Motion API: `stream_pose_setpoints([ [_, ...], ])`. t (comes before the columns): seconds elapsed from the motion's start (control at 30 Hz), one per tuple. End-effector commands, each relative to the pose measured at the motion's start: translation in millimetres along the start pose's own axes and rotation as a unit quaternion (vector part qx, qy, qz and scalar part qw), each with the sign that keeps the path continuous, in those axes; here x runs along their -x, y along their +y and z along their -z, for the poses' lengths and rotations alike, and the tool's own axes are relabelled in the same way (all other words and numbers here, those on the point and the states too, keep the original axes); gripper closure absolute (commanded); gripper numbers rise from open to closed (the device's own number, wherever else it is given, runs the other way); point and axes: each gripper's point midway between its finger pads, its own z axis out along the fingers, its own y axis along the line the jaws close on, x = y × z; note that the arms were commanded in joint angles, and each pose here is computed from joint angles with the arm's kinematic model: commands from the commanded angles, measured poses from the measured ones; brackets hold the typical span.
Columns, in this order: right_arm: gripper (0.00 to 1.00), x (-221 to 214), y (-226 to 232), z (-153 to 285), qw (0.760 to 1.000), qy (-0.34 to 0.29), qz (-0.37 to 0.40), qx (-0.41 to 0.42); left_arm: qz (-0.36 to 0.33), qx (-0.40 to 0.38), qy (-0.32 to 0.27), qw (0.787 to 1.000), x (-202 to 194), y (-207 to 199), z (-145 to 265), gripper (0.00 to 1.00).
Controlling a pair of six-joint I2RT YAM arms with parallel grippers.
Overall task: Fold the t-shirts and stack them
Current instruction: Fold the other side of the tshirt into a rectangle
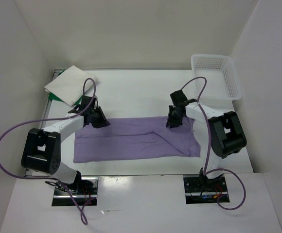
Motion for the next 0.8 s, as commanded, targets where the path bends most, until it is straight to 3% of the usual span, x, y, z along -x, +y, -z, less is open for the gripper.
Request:
stream_pose_setpoints([
  [0.0, 0.70, 4.2, 4.6, 9.6, 1.000, -0.018, 0.009, 0.006, 0.004, -0.013, -0.006, 1.000, 5.3, -5.4, -4.4, 0.77],
  [0.33, 0.96, -16.8, 11.3, 25.0, 0.999, 0.004, 0.028, 0.019, 0.003, -0.015, -0.010, 1.000, 7.5, -6.4, -7.1, 0.77],
  [0.5, 1.00, -42.1, 22.4, 39.2, 0.997, 0.035, 0.035, 0.051, 0.007, -0.027, -0.007, 1.000, 7.3, -10.6, -9.1, 0.77],
  [0.77, 0.98, -89.5, 62.9, 56.1, 0.990, 0.090, 0.037, 0.103, 0.009, -0.033, -0.015, 0.999, 16.2, -17.8, -8.3, 0.77],
])
